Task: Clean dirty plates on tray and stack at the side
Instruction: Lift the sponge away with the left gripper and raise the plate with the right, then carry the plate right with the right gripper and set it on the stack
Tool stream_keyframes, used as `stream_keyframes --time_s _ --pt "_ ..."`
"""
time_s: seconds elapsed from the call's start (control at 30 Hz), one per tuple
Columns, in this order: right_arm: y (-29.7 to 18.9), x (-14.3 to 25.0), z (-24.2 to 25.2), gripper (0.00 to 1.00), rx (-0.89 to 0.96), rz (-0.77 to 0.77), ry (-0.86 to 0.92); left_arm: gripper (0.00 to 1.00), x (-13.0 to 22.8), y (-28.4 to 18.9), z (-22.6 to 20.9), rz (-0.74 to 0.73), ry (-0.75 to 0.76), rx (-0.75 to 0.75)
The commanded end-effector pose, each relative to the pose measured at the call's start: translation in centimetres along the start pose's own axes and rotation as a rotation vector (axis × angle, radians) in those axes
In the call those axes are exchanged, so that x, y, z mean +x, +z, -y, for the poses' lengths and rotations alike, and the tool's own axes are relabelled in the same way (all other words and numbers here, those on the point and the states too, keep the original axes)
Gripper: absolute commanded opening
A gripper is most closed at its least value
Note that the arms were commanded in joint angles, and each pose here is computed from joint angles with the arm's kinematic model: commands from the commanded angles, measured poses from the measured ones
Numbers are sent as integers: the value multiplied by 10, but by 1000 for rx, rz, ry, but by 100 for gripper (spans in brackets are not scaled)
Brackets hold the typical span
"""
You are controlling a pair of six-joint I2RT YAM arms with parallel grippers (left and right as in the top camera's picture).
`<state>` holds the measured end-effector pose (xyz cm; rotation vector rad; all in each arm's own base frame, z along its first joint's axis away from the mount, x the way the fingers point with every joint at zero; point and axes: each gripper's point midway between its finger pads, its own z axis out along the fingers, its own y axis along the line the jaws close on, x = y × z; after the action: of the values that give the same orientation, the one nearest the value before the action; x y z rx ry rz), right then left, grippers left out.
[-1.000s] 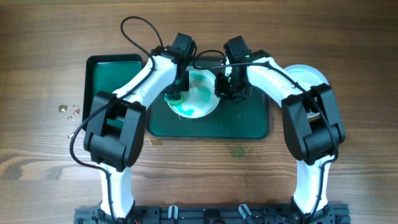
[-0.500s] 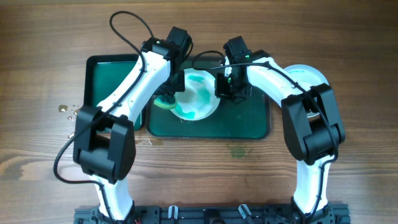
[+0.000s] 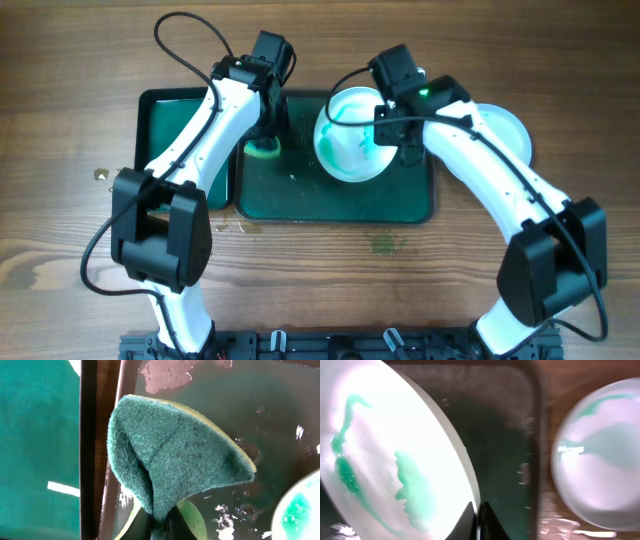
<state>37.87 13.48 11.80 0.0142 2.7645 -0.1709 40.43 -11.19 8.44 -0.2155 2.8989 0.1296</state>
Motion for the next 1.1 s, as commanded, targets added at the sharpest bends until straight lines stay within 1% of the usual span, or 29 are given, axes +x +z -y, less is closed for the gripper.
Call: stream_keyframes --time_s 0.0,0.07,0.17,0.33,0.47,0.57,0.67,0.73,0.97,1.07 --pt "-36 -14 28 4 262 171 -57 4 -9 -10 5 33 -28 29" --pt "-58 -13 36 4 382 243 -74 4 -9 -10 5 34 -28 29" --pt "-86 -14 43 4 522 331 -146 4 -9 -10 6 36 -28 30" --pt "-118 -18 47 4 699 442 -238 4 -9 -10 6 36 -28 30" --pt "-133 -22 43 4 755 510 -257 4 -12 -10 9 46 -30 46" --pt "-149 -28 45 4 834 581 -268 4 -17 -12 27 51 -34 141" --pt "-160 -31 46 4 886 625 -272 4 -18 -14 35 49 -34 186" --pt "-166 -33 47 4 914 650 -272 4 -18 -14 35 49 -34 188" --pt "-170 -34 47 5 927 669 -261 4 -17 -14 35 48 -33 188" --pt "-165 -34 45 4 899 659 -252 4 -17 -14 35 48 -33 188"
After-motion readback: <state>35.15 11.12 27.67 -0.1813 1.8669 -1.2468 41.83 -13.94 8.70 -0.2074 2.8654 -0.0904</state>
